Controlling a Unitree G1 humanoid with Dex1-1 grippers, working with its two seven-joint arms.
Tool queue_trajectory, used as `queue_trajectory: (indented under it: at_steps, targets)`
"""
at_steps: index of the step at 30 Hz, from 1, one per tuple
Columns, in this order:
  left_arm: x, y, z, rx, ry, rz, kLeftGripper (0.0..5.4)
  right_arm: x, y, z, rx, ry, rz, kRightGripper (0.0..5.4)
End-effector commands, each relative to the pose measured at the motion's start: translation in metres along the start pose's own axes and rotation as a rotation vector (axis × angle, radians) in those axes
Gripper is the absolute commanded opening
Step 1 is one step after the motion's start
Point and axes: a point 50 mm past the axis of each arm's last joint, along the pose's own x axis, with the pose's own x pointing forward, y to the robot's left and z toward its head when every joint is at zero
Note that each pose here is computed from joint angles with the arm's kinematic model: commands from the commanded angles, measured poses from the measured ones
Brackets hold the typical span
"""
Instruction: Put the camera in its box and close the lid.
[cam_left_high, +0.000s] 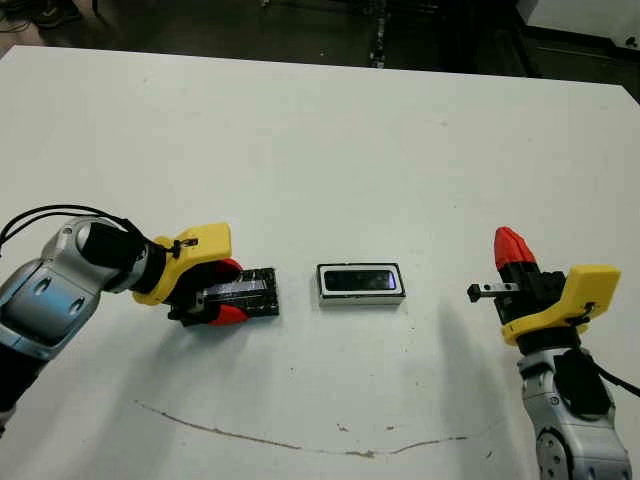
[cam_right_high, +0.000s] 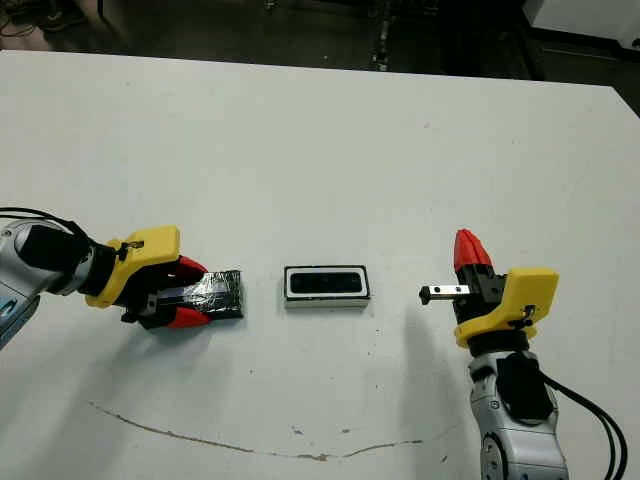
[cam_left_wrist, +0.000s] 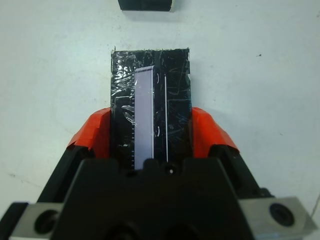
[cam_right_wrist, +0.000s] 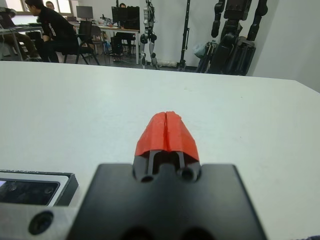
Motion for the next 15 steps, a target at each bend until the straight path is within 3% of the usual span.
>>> queue_trajectory:
  at_steps: [1,4,11,15]
  targets:
    - [0.001,-0.001,-0.004,-0.036,-0.012,0.033,3.17,-0.002,-0.003,0.0,-0.009,0.014,-0.004,0.0]
    - [-0.003,0.003,0.003,-0.046,-0.058,0.088,3.17,-0.002,-0.003,-0.001,-0.004,0.019,-0.004,0.0]
    - [-0.02,0.021,0.031,-0.121,-0.303,0.182,3.17,0.0,-0.002,-0.001,-0.01,0.015,0.012,0.0]
    - [-0.021,0.031,0.041,-0.151,-0.31,0.151,3.17,0.0,0.0,0.0,0.0,0.023,0.01,0.0]
